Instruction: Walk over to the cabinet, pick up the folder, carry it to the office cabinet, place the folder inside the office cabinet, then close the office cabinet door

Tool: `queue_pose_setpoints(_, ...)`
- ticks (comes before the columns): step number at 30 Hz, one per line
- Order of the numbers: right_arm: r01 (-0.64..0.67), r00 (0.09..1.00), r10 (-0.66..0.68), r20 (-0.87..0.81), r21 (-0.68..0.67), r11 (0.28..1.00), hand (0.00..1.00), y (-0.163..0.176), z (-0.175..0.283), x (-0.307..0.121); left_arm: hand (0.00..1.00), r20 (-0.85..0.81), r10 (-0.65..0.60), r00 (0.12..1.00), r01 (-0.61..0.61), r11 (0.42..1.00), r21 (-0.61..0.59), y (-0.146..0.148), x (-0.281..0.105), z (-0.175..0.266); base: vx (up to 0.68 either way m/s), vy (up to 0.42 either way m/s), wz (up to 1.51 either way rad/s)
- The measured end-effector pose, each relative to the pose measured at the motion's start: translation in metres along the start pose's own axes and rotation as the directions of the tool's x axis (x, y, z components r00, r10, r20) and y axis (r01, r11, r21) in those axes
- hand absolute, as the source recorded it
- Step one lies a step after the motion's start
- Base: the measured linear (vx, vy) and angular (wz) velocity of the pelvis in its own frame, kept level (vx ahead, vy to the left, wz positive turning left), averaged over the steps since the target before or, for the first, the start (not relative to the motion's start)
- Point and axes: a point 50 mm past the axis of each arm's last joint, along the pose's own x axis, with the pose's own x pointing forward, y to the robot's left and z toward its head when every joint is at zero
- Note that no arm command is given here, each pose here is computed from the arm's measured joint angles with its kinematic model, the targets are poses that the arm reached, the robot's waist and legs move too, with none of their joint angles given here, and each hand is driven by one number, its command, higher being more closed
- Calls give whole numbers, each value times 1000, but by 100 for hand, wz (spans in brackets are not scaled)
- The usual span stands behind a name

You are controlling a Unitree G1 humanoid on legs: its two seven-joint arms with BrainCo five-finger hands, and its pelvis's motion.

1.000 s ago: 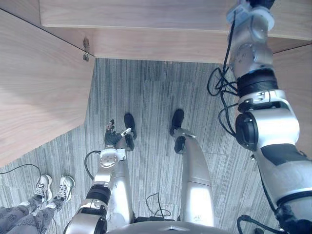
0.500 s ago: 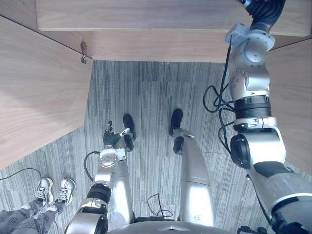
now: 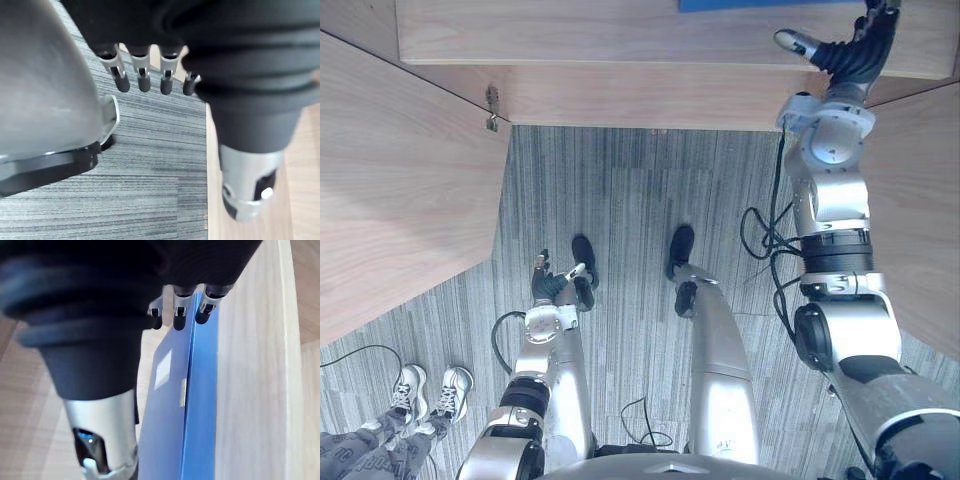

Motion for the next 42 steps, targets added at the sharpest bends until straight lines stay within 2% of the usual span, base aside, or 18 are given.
queue_pose_setpoints(5, -33, 999, 33, -3, -13, 999, 0, -3, -5, -10, 0, -6, -7, 1000, 7, 1000, -1, 1, 0, -1, 0, 0, 0)
queue_pose_setpoints(6, -40, 999, 40, 8, -16, 999, 100, -4, -5, -15, 0, -10, -7, 1000, 7, 1000, -1, 1, -1, -3, 0, 0, 0)
queue_pose_setpoints(10, -66, 991, 73, 111, -62, 996, 100, -2, 6, -36, 0, -9, -9, 1000, 9, 1000, 12, 2, -2, -4, 0, 0, 0)
queue_pose_setpoints(13, -93, 977, 118, 176, -146, 985, 100, 7, 8, -50, 0, -8, -9, 1000, 9, 999, 39, 3, -4, -6, 0, 0, 0)
queue_pose_setpoints(19, -111, 939, 224, 263, -383, 917, 100, 23, 4, -68, 0, 4, -16, 1000, 16, 998, 60, 2, -5, -6, 4, -6, 5)
queue_pose_setpoints(26, -181, 918, 327, 224, -498, 848, 100, 38, -12, -77, 0, 12, -12, 1000, 11, 997, 83, 6, -5, -7, 10, 2, 5)
queue_pose_setpoints(31, -231, 889, 409, 205, -570, 788, 100, 50, -14, -62, 0, 43, -1, 999, -3, 995, 95, 13, -3, -1, 10, -4, 11)
queue_pose_setpoints(33, -224, 880, 428, 206, -615, 756, 100, 51, -10, -44, 0, 88, 4, 996, -13, 995, 101, 19, -1, 7, -1, -22, 13)
queue_pose_setpoints(42, -185, 901, 393, 185, -655, 733, 100, 41, 12, 11, 0, 150, 43, 988, -57, 994, 89, 38, 6, 23, -15, -16, 4)
